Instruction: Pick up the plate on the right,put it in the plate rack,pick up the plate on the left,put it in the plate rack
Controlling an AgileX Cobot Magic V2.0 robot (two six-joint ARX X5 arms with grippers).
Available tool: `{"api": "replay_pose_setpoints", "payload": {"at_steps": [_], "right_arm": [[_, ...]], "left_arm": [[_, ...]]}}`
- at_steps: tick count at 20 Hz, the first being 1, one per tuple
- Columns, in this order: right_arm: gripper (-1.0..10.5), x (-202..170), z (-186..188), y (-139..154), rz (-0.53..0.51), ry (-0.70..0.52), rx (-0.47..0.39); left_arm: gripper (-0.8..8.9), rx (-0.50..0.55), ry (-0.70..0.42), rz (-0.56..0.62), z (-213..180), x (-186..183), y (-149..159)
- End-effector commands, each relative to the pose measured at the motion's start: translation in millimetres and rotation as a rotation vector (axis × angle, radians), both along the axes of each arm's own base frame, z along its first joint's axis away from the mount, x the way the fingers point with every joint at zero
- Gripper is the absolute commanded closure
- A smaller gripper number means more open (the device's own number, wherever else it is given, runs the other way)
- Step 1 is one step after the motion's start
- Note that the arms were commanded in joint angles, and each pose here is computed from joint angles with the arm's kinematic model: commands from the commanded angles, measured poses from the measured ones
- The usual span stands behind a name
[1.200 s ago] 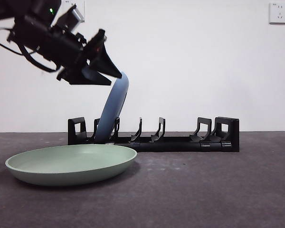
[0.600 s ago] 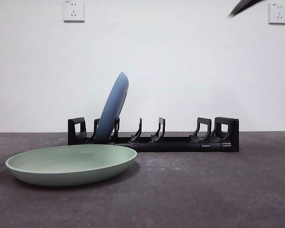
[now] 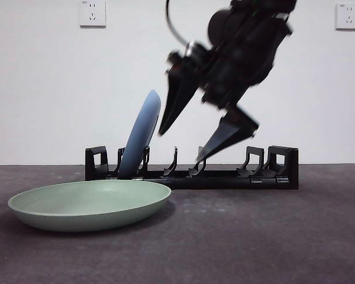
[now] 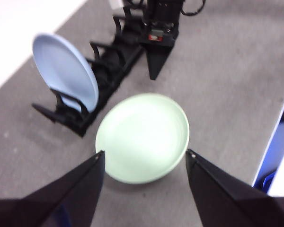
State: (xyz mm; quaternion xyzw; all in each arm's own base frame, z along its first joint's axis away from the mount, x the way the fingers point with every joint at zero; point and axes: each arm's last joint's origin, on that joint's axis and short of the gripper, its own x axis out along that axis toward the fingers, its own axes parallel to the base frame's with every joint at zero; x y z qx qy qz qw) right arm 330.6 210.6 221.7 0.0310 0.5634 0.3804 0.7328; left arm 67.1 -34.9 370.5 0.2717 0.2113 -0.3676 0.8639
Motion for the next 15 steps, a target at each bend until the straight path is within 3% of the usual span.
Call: {"api": "replay_pose_setpoints", "payload": {"at_steps": [1, 12, 15], "right_arm": [[5.4, 1.1, -18.4, 13.0, -0.011, 0.028, -0.012], [5.4, 4.8, -55.0, 33.9, -0.033, 0.022, -0.09], [6.6, 5.6, -55.1, 34.2, -0.036, 0.012, -0.09]], "left_arm": [[4.89, 0.029, -0.009, -0.011, -0.5, 0.2, -0.9], [4.89, 0.076, 0.011, -0.063, -3.1, 11.6, -12.8], [4.9, 0.082, 0.02, -0.092, -3.9, 15.3, -18.0]]}}
